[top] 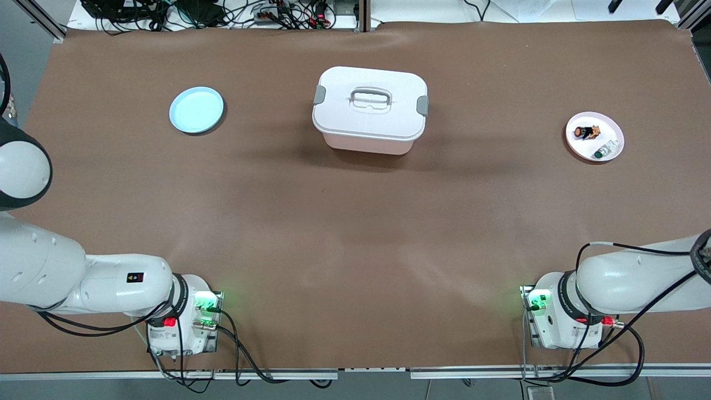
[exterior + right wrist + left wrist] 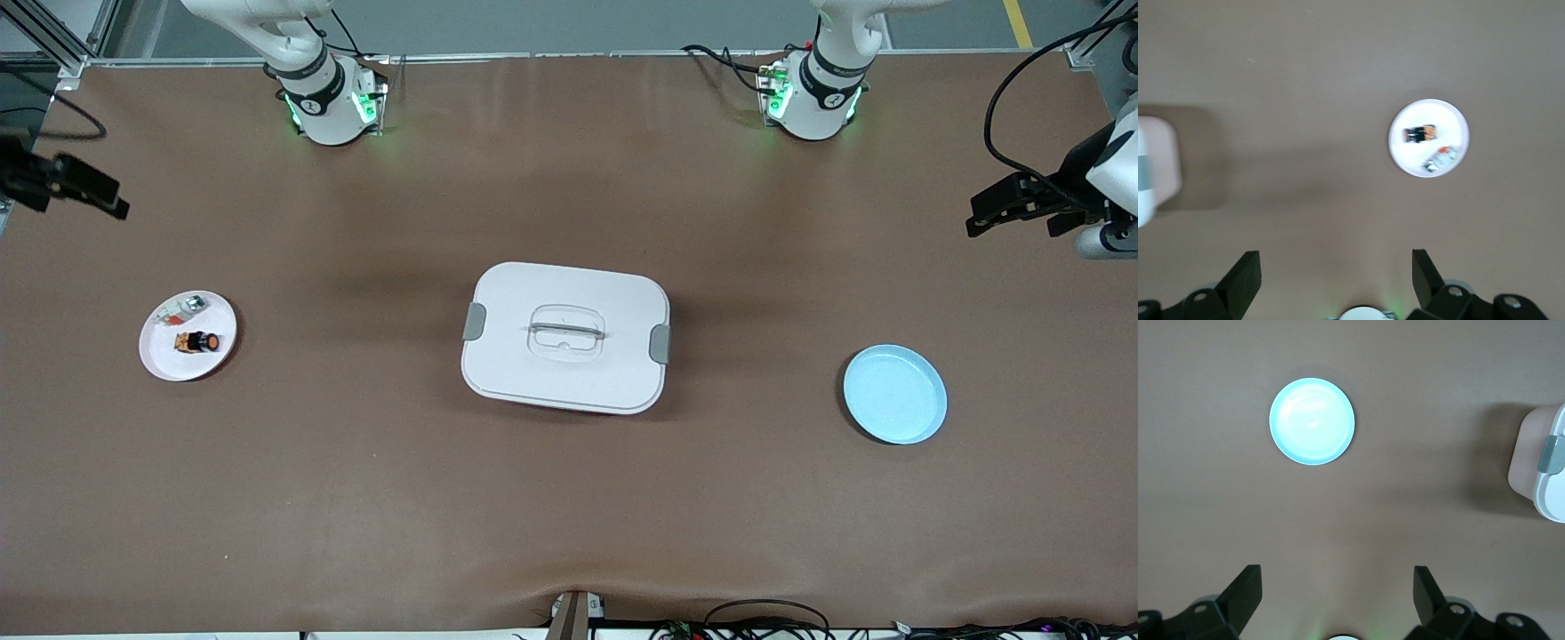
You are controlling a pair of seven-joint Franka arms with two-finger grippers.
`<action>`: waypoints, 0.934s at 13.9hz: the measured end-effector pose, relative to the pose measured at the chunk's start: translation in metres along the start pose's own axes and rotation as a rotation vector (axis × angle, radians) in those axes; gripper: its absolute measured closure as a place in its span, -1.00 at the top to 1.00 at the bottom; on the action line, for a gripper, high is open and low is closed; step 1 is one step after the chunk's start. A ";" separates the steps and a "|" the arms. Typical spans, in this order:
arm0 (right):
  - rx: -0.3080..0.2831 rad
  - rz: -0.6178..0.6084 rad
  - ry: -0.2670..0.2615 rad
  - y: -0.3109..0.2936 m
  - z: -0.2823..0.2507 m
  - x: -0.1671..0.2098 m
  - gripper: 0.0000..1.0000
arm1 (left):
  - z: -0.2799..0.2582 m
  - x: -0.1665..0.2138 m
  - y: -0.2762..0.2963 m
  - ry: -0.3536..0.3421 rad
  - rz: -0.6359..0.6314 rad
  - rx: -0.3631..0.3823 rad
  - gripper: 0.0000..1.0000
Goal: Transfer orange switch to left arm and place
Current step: 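Move the right gripper down over the switch on the white plate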
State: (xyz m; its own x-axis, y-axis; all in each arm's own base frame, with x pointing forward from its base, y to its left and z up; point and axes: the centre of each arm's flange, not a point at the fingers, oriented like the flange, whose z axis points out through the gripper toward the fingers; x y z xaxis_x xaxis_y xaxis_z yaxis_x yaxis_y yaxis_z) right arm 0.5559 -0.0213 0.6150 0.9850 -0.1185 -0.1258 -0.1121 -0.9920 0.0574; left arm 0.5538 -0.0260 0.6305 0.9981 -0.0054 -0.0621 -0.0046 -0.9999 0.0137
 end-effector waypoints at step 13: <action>0.049 0.027 -0.012 0.123 0.191 0.072 1.00 | 0.000 0.000 0.000 0.001 -0.001 0.000 1.00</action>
State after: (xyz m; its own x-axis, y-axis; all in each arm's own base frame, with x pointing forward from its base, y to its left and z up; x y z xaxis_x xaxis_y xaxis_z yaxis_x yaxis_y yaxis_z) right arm 0.5882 -0.1605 0.4236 0.9799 -0.1455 -0.1364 -0.1452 -0.9893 0.0121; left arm 0.5540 -0.0257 0.6307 0.9981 -0.0049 -0.0615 -0.0040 -0.9999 0.0137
